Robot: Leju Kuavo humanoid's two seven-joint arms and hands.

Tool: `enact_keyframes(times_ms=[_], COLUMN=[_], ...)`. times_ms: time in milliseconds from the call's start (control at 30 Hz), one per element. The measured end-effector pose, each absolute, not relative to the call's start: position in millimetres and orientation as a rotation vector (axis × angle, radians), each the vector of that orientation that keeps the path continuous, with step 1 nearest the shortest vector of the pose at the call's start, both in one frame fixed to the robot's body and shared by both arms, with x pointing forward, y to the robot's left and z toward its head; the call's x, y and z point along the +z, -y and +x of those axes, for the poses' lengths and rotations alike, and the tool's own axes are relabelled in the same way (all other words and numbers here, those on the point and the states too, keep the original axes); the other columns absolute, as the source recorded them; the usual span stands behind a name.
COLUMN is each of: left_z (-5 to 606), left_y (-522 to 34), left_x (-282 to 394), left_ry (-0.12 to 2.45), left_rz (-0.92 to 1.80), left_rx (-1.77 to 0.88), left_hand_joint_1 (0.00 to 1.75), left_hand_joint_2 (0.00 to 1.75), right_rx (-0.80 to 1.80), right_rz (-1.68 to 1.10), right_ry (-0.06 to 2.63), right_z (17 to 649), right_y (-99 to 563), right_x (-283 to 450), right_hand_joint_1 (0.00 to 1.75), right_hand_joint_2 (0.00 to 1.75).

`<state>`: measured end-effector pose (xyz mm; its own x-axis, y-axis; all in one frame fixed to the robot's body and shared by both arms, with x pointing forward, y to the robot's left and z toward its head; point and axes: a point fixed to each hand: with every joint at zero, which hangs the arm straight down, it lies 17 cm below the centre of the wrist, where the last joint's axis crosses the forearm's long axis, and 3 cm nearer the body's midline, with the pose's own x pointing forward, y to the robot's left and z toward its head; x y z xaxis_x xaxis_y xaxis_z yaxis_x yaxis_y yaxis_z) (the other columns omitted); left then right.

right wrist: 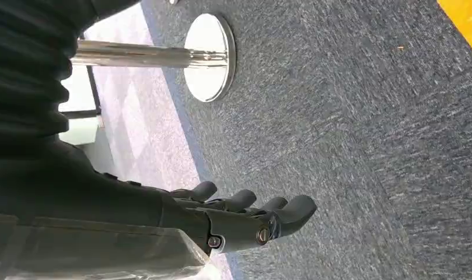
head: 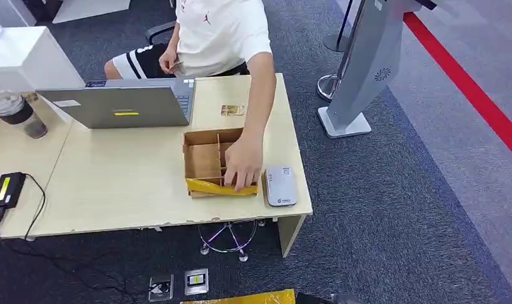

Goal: Pass the card to the sensor for recognition and then transmit it.

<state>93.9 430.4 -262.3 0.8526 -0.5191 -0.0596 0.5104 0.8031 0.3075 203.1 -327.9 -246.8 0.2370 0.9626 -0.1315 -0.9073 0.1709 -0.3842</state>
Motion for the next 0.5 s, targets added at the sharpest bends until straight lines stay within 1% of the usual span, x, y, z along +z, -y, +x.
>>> enact_keyframes(times_ms=[500], left_z=[93.6], left_y=[-427.0], left_x=[-263.0], left_ry=[0.027], left_rz=[0.317], left_rx=[-0.552], left_hand_joint_1=[0.0], left_hand_joint_2=[1.75], right_rx=[1.343], right_rz=[-0.431], right_ry=[0.132], right_z=[199.4], right_y=[329.9], right_x=[-247.3], right_hand_joint_1=[0.0], right_hand_joint_2=[1.75])
